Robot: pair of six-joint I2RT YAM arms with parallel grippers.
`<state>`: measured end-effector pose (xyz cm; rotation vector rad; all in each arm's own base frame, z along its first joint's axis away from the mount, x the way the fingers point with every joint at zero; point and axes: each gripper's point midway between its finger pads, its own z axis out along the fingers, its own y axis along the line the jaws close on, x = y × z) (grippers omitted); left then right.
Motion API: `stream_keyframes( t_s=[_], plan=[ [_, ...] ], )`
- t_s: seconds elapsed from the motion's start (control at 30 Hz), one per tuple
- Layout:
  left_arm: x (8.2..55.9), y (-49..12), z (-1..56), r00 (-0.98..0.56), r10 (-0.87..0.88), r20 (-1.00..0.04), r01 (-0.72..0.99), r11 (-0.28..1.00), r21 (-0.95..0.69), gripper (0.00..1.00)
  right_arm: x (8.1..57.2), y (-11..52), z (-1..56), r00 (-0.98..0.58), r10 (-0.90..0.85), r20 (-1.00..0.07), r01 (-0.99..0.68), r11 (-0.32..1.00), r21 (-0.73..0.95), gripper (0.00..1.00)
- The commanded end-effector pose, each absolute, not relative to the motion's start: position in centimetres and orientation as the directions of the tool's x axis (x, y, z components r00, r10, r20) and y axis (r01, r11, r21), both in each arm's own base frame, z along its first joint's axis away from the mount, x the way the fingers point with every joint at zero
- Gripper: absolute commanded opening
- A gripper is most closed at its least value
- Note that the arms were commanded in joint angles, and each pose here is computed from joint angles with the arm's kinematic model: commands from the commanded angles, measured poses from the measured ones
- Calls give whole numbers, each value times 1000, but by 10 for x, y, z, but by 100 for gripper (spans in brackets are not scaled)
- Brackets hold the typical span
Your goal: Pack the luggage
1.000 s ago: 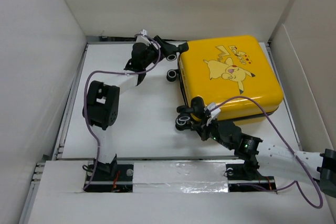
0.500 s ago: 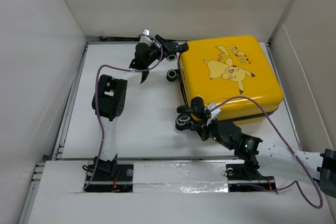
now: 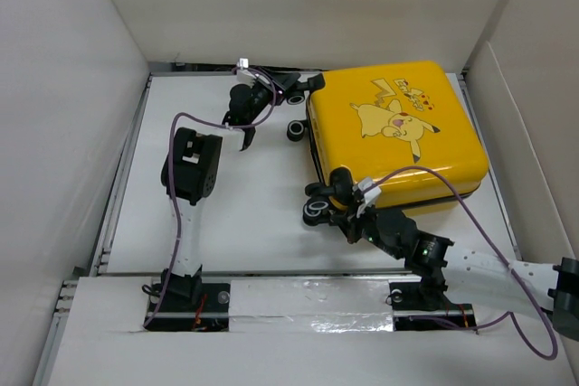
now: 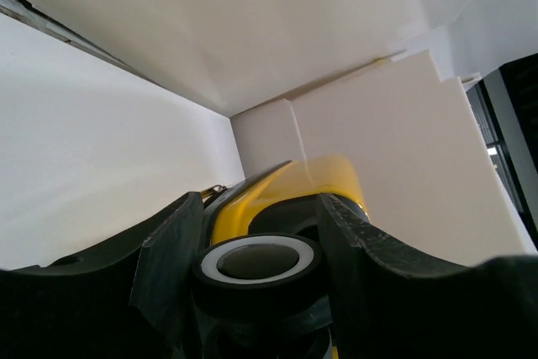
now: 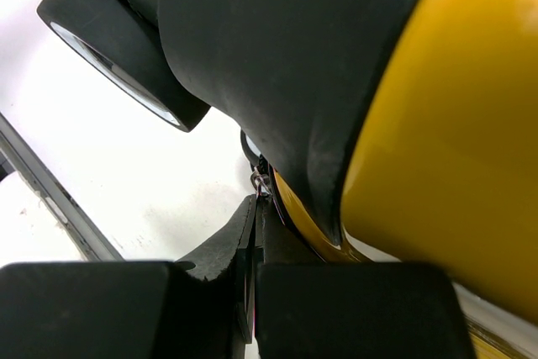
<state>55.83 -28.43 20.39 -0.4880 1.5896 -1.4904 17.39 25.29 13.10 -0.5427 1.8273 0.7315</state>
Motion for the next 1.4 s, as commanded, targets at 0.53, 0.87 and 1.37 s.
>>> stream_keyframes(
  t_s=[0.53,0.87,1.37],
  plan=[
    [370,-196,209,-405,-832,-378,409,205,-889,0,273,199,251,-140,139,-980,-617,762,196,0],
    [271,-239,189,-484,-733,-477,397,302,-867,0,277,221,221,-146,333,-932,-517,777,358,0],
    [222,-323,259,-600,-619,-507,568,117,-815,0,260,330,184,-100,132,-986,-645,746,165,0]
  ],
)
